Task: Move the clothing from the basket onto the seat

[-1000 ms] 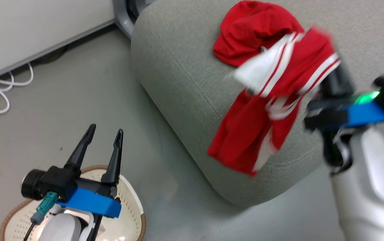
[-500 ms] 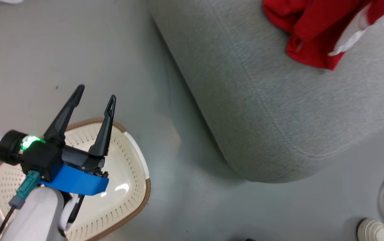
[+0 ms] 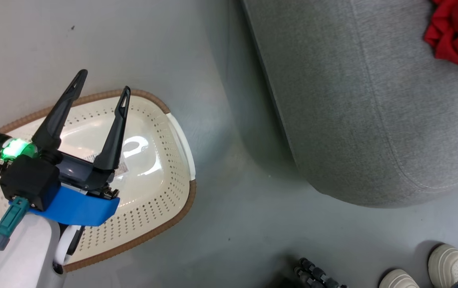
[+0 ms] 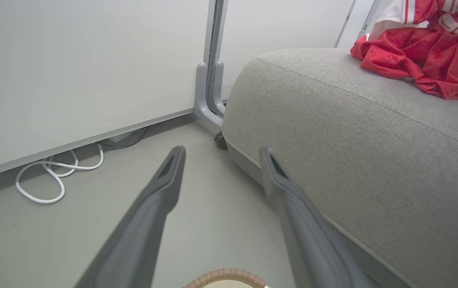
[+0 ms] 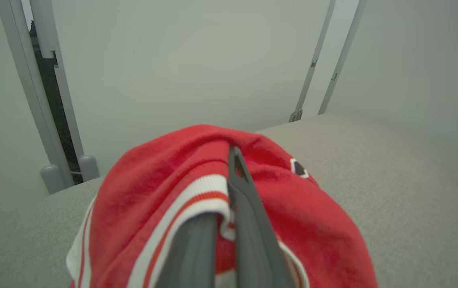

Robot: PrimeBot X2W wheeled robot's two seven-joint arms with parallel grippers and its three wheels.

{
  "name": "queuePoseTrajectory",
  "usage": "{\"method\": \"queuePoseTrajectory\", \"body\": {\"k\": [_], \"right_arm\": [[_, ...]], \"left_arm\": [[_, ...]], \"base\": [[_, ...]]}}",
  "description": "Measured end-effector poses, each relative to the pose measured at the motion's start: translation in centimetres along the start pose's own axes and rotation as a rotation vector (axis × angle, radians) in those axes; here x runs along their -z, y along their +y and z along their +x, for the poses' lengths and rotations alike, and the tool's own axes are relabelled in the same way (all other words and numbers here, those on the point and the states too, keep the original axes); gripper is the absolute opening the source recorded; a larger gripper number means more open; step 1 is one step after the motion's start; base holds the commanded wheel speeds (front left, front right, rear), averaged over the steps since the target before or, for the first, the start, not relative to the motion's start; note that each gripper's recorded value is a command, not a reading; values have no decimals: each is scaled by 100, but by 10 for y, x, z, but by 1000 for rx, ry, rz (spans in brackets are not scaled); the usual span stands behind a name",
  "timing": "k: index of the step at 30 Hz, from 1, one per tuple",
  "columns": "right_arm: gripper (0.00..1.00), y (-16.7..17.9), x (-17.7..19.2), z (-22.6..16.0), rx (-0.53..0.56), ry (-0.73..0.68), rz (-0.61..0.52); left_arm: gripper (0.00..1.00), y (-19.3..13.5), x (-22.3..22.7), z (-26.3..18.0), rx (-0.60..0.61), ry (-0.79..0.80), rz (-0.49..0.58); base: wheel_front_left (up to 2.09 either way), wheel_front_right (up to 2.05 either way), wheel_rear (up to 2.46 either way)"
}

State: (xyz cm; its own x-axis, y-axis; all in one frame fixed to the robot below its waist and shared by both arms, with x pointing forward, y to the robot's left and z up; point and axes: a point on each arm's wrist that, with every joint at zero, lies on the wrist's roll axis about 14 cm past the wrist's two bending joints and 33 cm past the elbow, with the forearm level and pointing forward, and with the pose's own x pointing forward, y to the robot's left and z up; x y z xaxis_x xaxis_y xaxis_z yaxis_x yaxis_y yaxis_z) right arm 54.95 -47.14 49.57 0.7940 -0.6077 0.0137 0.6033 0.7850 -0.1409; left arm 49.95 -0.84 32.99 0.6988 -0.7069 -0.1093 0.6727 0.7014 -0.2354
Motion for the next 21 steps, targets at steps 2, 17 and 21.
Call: {"method": "queuePoseTrajectory", "body": {"k": [2,17,21], "right_arm": [[0,2,21,-2,1,58,-8],[100,6,61,-27,-18,212,8],[100,10,64,-38,-43,243,21]], "left_arm": [[100,2,5,-1,-5,12,-3],[100,-7,-11,0,0,-19,-2],[100,-11,-21,-1,-15,-42,-12]], "base": [[0,0,0],[0,0,0],[0,0,0]]}}
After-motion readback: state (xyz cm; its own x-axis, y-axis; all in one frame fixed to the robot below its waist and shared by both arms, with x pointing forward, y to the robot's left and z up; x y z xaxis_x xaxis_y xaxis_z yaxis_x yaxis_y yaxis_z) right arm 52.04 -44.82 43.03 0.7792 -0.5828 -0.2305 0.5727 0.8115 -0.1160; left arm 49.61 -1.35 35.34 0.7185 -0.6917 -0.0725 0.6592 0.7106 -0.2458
